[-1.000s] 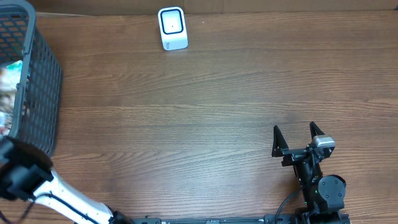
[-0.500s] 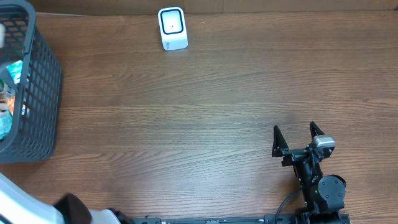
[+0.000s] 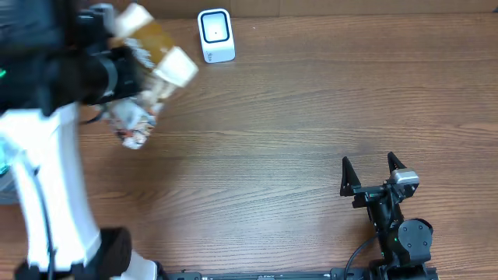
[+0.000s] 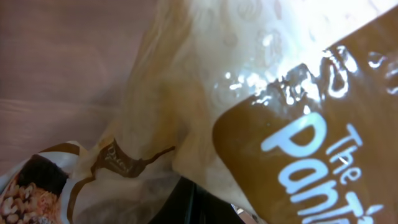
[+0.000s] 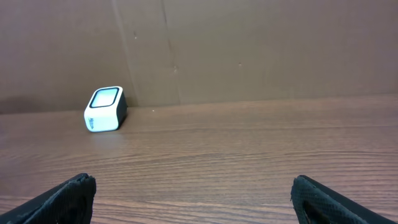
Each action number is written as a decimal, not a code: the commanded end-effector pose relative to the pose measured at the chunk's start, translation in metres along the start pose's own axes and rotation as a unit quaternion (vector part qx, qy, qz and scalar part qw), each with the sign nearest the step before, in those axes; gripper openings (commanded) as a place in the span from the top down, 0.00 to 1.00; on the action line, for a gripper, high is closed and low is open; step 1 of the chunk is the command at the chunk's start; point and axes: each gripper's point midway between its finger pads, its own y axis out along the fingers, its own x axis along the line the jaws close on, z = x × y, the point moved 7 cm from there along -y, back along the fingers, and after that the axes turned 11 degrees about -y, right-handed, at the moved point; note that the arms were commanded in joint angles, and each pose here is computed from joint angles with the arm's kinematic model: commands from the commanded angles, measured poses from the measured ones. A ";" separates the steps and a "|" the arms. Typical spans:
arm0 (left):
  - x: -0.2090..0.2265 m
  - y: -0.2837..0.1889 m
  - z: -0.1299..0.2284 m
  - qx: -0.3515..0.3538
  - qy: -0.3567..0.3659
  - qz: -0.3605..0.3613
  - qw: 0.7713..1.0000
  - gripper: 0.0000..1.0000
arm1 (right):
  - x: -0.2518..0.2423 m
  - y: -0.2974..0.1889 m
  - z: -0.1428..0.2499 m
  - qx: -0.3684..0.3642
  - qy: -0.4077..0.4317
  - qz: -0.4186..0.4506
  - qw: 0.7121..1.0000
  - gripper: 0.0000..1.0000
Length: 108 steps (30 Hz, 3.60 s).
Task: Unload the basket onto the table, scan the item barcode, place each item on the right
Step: 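Lift the brown bag out and place it on the table center, then reach the left gripper into the basket and grasp the orange packet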
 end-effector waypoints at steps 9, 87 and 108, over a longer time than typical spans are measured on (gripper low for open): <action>-0.019 0.195 0.041 0.243 0.061 -0.106 0.962 0.95 | 0.001 0.000 0.002 0.000 0.002 -0.004 1.000 0.00; 0.415 0.108 -0.064 0.068 -0.395 -0.370 0.838 0.33 | 0.001 0.000 0.002 -0.001 0.002 -0.004 1.000 0.00; 0.440 0.179 -0.042 0.113 -0.307 -0.443 0.834 0.46 | 0.001 0.000 0.002 -0.001 0.002 -0.004 1.000 0.00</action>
